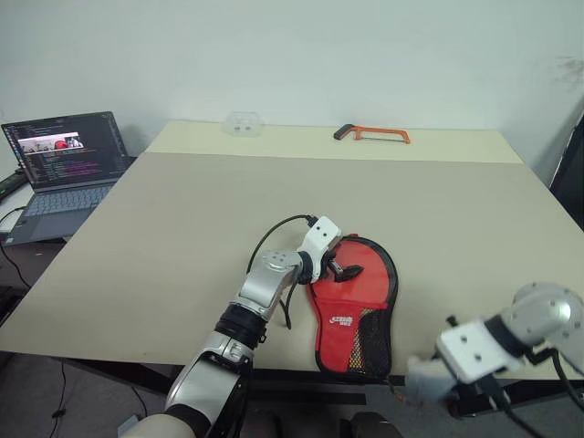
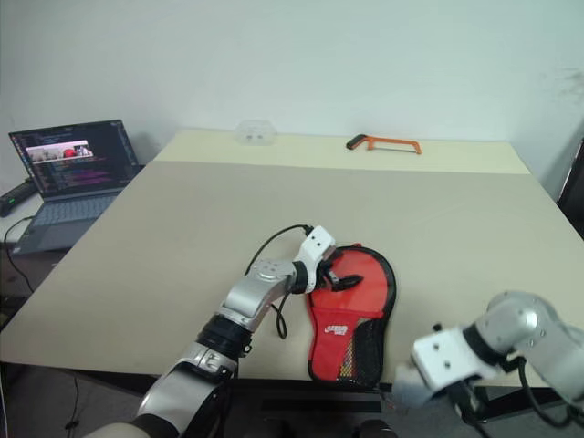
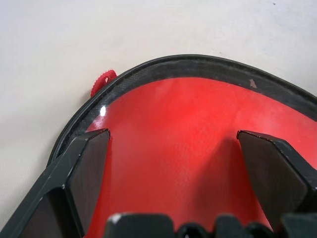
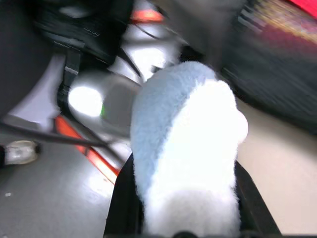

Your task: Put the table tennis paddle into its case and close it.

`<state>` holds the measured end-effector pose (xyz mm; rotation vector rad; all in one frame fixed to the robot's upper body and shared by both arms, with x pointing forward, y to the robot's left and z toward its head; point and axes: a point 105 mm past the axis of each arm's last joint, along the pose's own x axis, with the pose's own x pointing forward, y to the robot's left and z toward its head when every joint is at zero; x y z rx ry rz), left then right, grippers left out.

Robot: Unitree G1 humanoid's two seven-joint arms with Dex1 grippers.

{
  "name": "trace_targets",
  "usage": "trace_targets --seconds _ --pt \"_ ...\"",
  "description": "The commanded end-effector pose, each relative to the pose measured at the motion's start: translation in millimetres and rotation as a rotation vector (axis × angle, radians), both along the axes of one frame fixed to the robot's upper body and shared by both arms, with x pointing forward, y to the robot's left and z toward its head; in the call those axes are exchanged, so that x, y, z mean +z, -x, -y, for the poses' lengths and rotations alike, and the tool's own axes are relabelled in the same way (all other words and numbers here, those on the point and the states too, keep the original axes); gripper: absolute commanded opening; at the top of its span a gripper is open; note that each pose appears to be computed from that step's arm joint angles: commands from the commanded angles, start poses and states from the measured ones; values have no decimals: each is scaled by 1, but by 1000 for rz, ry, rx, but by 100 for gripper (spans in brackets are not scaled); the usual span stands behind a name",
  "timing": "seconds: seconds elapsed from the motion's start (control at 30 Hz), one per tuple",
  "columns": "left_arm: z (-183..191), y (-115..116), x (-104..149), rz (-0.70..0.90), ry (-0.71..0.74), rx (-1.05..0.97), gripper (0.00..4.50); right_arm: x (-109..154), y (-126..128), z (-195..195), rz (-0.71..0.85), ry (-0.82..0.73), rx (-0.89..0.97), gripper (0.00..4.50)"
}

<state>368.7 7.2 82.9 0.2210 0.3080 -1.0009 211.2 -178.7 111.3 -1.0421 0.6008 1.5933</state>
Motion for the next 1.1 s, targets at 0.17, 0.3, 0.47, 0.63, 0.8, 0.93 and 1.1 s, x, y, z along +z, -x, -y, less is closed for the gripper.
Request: trace_targets --seconds 0.17,0.3,0.47,0.63,0.8,0.93,1.1 --pt "-9 24 20 4 98 -134 450 5 -16 16 10 25 -59 154" --pt "-20 40 54 97 104 -266 450 12 -22 21 -7 -22 -113 291" --pt "-48 55 94 207 57 -384 450 38 -33 25 -49 -230 -265 448" --pt "-115 67 121 242 -7 -356 450 60 -34 45 -8 -440 -429 448" --pt "-196 84 127 200 -91 -212 450 72 -20 76 50 -672 -706 448" --pt "-251 89 128 154 -153 -40 450 62 4 109 55 -735 -910 448" --pt "-296 95 116 102 -242 114 450 47 23 124 7 -722 -1004 448"
